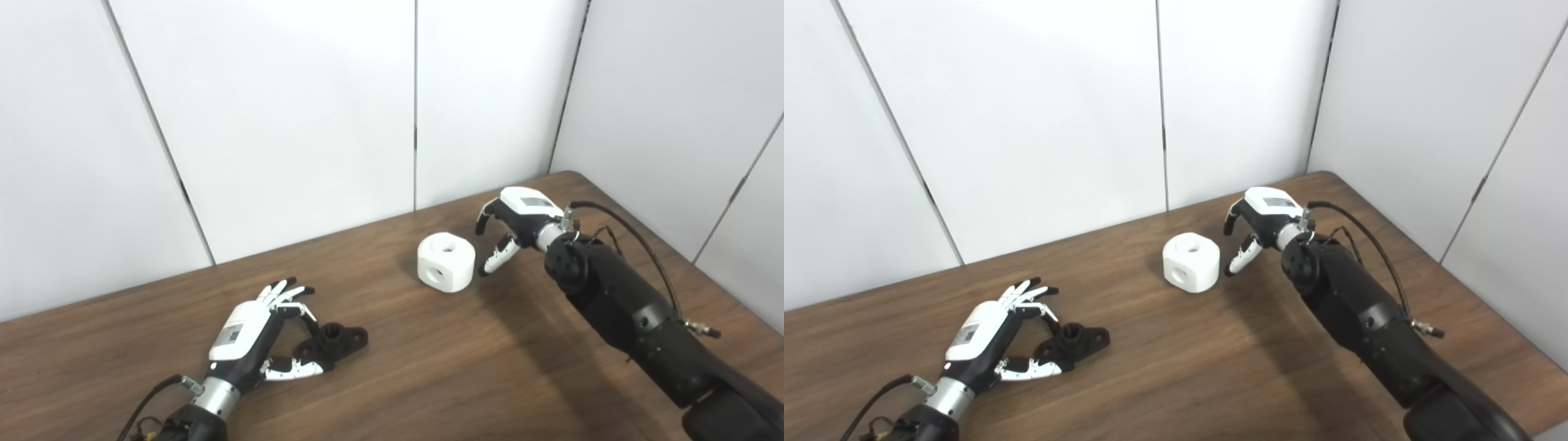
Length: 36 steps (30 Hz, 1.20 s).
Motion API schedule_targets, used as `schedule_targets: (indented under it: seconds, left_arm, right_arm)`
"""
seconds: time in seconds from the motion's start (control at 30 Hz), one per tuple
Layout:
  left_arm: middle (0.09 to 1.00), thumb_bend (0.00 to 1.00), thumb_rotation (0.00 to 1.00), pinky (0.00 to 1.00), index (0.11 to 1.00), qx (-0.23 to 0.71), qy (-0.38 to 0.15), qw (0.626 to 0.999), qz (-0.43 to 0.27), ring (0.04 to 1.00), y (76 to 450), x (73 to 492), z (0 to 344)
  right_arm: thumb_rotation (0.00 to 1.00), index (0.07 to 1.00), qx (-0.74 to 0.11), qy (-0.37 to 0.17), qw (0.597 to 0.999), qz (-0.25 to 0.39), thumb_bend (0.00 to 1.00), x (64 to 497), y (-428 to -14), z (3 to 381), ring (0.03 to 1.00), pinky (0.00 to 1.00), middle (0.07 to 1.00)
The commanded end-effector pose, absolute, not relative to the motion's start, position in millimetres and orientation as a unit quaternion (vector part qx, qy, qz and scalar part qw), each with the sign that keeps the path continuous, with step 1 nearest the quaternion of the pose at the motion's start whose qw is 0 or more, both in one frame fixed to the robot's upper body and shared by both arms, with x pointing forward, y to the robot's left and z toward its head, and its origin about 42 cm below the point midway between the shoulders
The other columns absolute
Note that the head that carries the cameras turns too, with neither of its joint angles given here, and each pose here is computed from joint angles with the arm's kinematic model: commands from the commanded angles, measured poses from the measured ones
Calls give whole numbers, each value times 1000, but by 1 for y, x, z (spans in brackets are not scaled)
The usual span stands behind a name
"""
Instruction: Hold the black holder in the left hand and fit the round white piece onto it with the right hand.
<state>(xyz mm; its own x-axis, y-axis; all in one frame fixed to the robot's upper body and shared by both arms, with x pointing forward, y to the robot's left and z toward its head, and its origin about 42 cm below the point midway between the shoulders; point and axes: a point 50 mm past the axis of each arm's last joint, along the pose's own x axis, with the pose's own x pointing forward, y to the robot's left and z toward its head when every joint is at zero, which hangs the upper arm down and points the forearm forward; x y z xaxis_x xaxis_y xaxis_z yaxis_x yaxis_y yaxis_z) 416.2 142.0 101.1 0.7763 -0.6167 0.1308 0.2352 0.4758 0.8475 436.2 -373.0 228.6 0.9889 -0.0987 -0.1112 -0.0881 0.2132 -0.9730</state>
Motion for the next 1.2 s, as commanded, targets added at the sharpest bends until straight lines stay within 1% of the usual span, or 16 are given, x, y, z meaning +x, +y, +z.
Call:
schedule_targets:
  seconds: [0.0,0.07,0.2,0.23,0.3,0.33,0.4,0.5,0.53,0.63,0.73,0.87,0.97,1.07,1.1,1.17]
  left_arm:
    - [880,523,75,1000,475,454,-127,838,-275,983,173,377,42]
    - [879,523,75,1000,475,453,-127,838,-275,980,172,378,42]
    - [882,523,75,1000,475,453,-126,838,-277,985,172,379,43]
    - [882,523,75,1000,475,452,-126,839,-276,985,171,379,44]
    - [883,523,76,1000,475,455,-126,837,-276,984,171,379,44]
    - [883,523,77,1000,475,455,-127,837,-276,983,170,379,45]
    - [876,523,76,1000,475,453,-130,838,-274,976,170,378,44]
    - [875,523,75,1000,475,452,-128,840,-273,975,170,379,43]
    - [875,523,75,1000,475,452,-126,839,-274,975,170,380,44]
    - [881,524,74,1000,475,452,-124,839,-275,984,169,381,44]
    - [879,524,73,1000,475,452,-125,839,-274,983,169,381,44]
    - [881,524,72,1000,475,451,-126,841,-272,983,169,382,44]
    - [882,524,73,1000,475,452,-126,840,-273,984,169,382,44]
    - [879,524,73,1000,475,452,-127,840,-272,978,169,382,44]
    - [879,524,73,1000,475,454,-126,839,-272,977,169,382,44]
    - [883,524,74,1000,475,454,-123,839,-275,983,169,382,43]
  right_arm:
    - [211,644,-635,26,772,-22,833,445,-371,265,811,711,837]
    - [203,667,-638,35,769,-14,840,446,-370,269,821,717,849]
    - [210,796,-652,79,754,7,892,446,-368,276,901,776,935]
    - [211,811,-656,87,749,13,902,445,-367,279,908,782,943]
    - [232,885,-662,97,743,22,975,443,-366,283,920,769,969]
    - [239,903,-664,103,740,26,988,441,-365,287,926,766,977]
    - [274,954,-668,114,734,34,1000,437,-360,296,945,775,996]
    - [310,991,-677,133,722,48,1000,430,-351,311,961,801,1000]
    - [312,993,-682,139,716,52,1000,428,-348,315,962,802,1000]
    - [347,1000,-700,163,693,64,1000,422,-335,330,961,740,1000]
    - [358,1000,-714,183,672,67,1000,416,-321,341,963,705,1000]
    - [398,1000,-725,201,656,70,1000,409,-308,351,975,719,1000]
    - [428,990,-722,199,659,67,1000,404,-301,356,980,727,1000]
    - [467,942,-707,184,681,50,1000,400,-296,359,983,724,1000]
    - [525,942,-701,175,690,42,1000,398,-294,359,991,728,1000]
    - [577,916,-692,160,704,27,1000,395,-293,356,979,714,1000]
